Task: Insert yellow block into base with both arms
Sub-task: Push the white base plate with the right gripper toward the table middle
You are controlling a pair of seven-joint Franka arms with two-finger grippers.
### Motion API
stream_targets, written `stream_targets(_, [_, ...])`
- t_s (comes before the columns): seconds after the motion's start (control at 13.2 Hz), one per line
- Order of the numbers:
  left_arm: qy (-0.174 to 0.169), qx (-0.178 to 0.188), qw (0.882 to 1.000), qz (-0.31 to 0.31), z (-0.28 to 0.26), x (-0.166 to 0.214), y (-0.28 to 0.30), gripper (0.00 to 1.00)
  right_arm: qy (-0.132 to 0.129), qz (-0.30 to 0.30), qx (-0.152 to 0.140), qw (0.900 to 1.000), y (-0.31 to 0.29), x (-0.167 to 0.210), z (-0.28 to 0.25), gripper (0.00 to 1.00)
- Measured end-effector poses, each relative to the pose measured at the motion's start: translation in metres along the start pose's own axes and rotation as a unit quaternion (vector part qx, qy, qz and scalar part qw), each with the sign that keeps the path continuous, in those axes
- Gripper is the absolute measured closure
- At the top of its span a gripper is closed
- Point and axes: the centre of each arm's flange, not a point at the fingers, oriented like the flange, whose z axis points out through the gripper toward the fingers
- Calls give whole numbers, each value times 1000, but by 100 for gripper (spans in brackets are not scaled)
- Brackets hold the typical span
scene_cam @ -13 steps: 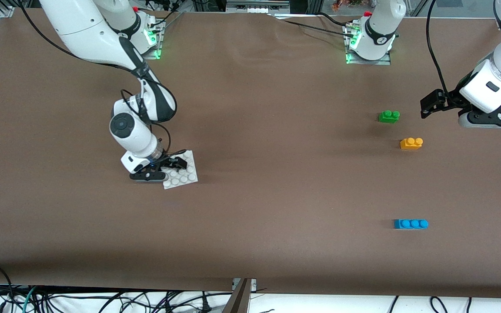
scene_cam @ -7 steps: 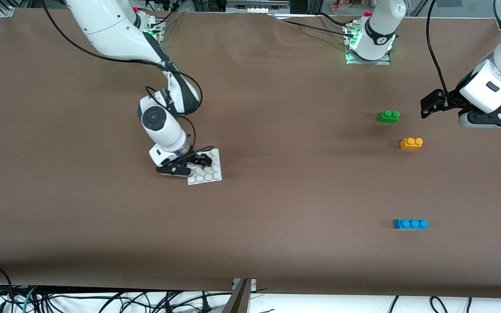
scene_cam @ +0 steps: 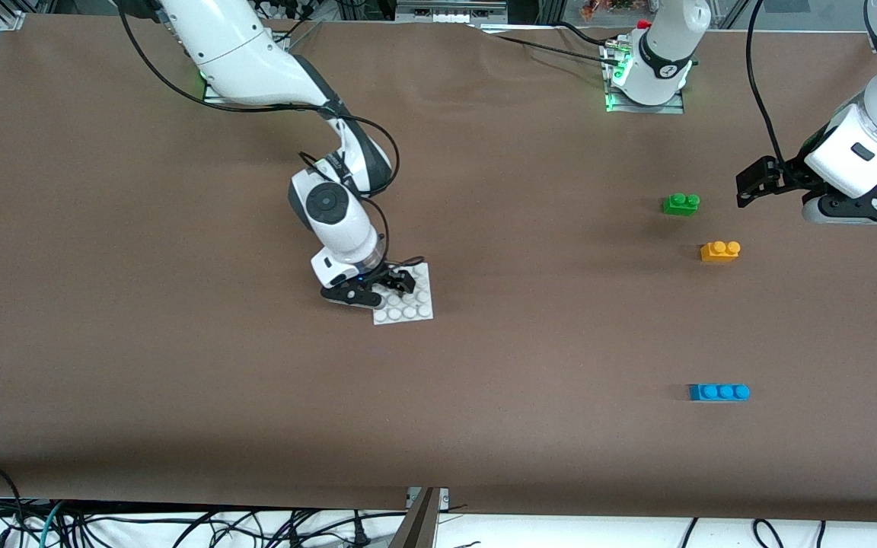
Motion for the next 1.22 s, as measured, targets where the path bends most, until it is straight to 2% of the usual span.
stream_targets(0.53, [0,0,1000,0,0,0,0,0,18,32,14,999,-76,-36,13,13])
stream_targets(0.76, [0,0,1000,0,0,0,0,0,13,51,6,999,-109,-54,14,13])
stream_targets(1.22, [-8,0,1000,-3,1,-1,-3,0,11,55,19,998,-154,-100,18,13])
